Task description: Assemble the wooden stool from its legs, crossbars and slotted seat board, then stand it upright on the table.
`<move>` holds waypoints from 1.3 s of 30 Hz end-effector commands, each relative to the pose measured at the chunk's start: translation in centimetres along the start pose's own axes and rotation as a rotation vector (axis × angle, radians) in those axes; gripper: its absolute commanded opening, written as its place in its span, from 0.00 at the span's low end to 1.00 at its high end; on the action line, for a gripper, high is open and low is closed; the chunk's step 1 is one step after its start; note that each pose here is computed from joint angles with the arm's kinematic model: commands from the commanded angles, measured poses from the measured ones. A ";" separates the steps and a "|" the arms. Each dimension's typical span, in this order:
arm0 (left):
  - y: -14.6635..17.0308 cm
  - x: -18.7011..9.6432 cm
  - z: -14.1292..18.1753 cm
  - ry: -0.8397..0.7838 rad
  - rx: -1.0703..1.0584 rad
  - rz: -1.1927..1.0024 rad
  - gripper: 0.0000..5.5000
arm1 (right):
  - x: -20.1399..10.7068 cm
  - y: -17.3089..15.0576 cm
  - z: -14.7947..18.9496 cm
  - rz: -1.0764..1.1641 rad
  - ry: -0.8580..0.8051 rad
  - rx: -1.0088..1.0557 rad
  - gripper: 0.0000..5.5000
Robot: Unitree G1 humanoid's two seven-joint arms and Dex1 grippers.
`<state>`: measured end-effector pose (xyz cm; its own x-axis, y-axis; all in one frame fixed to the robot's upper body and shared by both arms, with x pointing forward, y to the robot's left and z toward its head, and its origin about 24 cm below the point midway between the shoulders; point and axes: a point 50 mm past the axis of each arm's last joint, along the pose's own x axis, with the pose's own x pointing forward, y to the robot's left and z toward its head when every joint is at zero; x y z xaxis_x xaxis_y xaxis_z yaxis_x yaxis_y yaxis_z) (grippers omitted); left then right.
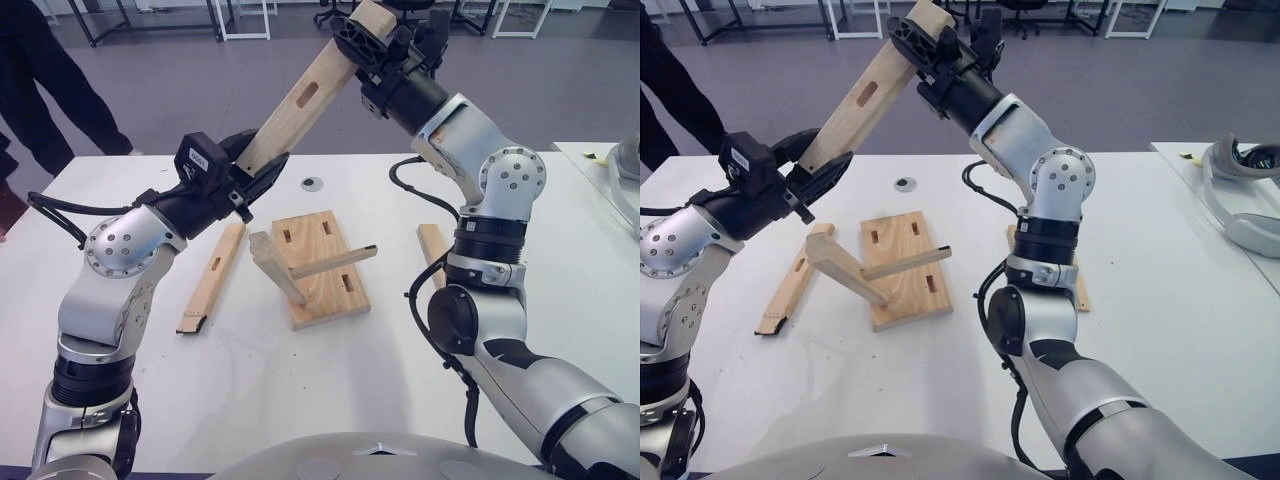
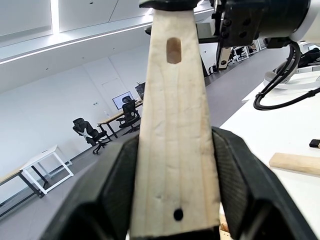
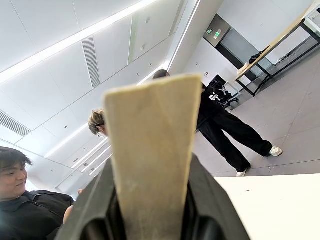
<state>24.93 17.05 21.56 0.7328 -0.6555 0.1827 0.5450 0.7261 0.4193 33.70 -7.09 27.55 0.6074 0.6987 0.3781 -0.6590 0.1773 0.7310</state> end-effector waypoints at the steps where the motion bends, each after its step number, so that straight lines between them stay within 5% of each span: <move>1: 0.1 0.1 -0.4 0.034 0.010 0.012 0.38 | -0.4 0.0 0.6 -0.033 -0.035 -0.035 0.19; 4: 0.5 -0.4 -1.2 0.077 -0.002 0.044 0.50 | -1.4 -0.5 1.6 -0.146 -0.119 -0.152 0.18; 10: 2.3 -3.4 0.9 0.033 -0.031 0.318 0.69 | -9.1 -3.6 1.0 -0.518 -0.179 -0.470 0.18; 13: -0.7 -3.6 4.4 -0.139 -0.126 0.302 0.70 | -13.0 -3.8 -0.6 -0.612 -0.160 -0.509 0.18; 17: -2.8 -4.3 6.0 -0.170 -0.193 0.260 0.70 | -16.0 -4.8 -1.6 -0.728 -0.130 -0.450 0.18; 27: -4.8 -3.3 2.2 0.068 -0.194 0.143 0.70 | -17.0 -6.5 -4.9 -0.813 -0.142 -0.192 0.18; 39: -4.1 -3.1 1.4 0.058 -0.198 0.177 0.70 | -16.1 -5.2 -4.2 -0.696 -0.208 -0.214 0.18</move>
<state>19.54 15.52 21.07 0.8255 -0.5140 0.2332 0.4747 0.8558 0.2056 25.42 -16.61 14.59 0.9743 0.2197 -0.0504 -0.1169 0.6835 0.7206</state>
